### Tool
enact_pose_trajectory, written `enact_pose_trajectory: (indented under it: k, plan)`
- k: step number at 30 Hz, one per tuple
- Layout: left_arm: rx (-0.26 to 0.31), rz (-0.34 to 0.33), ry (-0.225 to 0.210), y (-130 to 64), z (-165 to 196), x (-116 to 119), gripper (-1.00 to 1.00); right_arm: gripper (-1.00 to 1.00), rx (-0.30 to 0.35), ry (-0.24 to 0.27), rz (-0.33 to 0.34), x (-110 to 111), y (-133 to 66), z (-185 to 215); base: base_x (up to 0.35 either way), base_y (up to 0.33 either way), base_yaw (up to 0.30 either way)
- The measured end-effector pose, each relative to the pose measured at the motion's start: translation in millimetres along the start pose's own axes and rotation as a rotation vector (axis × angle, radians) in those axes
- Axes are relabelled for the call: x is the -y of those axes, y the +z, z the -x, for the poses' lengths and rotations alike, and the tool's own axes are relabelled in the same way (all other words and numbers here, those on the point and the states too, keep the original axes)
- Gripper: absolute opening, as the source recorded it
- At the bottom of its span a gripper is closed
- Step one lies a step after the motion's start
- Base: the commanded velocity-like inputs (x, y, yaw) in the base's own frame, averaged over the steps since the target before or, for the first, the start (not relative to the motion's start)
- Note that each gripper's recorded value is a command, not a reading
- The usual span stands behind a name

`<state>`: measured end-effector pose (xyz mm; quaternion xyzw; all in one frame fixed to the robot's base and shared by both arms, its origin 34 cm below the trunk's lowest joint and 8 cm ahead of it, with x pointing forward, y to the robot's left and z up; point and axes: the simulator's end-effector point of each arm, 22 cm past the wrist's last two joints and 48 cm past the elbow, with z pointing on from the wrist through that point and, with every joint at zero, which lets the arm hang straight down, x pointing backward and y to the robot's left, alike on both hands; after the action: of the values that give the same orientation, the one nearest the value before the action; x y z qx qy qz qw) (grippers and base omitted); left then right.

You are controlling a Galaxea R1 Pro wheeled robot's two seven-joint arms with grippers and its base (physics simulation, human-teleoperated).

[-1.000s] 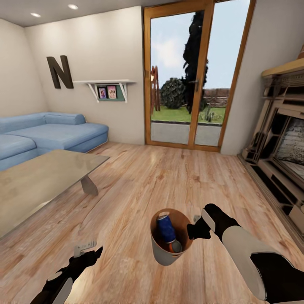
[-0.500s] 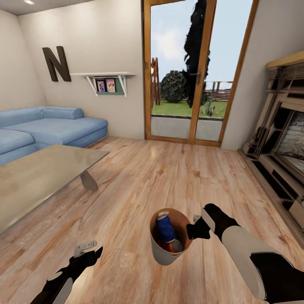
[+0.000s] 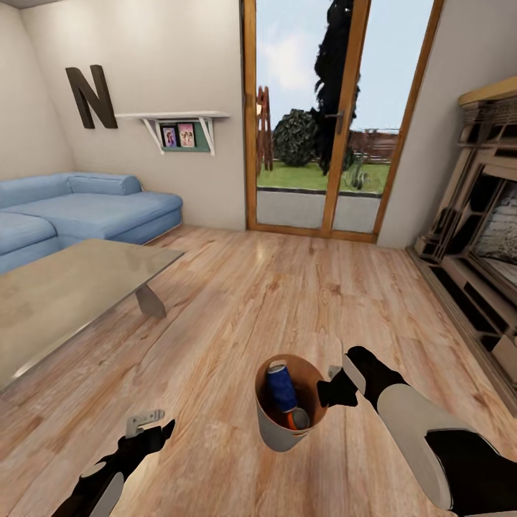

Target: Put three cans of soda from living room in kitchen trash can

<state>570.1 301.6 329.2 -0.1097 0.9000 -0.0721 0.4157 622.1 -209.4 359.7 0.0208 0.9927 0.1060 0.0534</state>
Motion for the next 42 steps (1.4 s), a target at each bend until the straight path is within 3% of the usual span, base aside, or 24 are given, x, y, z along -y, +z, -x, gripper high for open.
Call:
enact_pose_trajectory:
  k: [30, 42]
  plan:
    - [-0.096, 0.024, -0.006, 17.3, -49, -12, 1.00, -1.00, -0.094, 0.022, 0.001, 11, 51.4, -22, 0.000, 0.000, 0.000]
    - [-0.107, 0.027, -0.006, 19.1, -56, -14, 1.00, -1.00, -0.106, 0.024, 0.005, 11, 57.9, -25, 0.000, 0.000, 0.000]
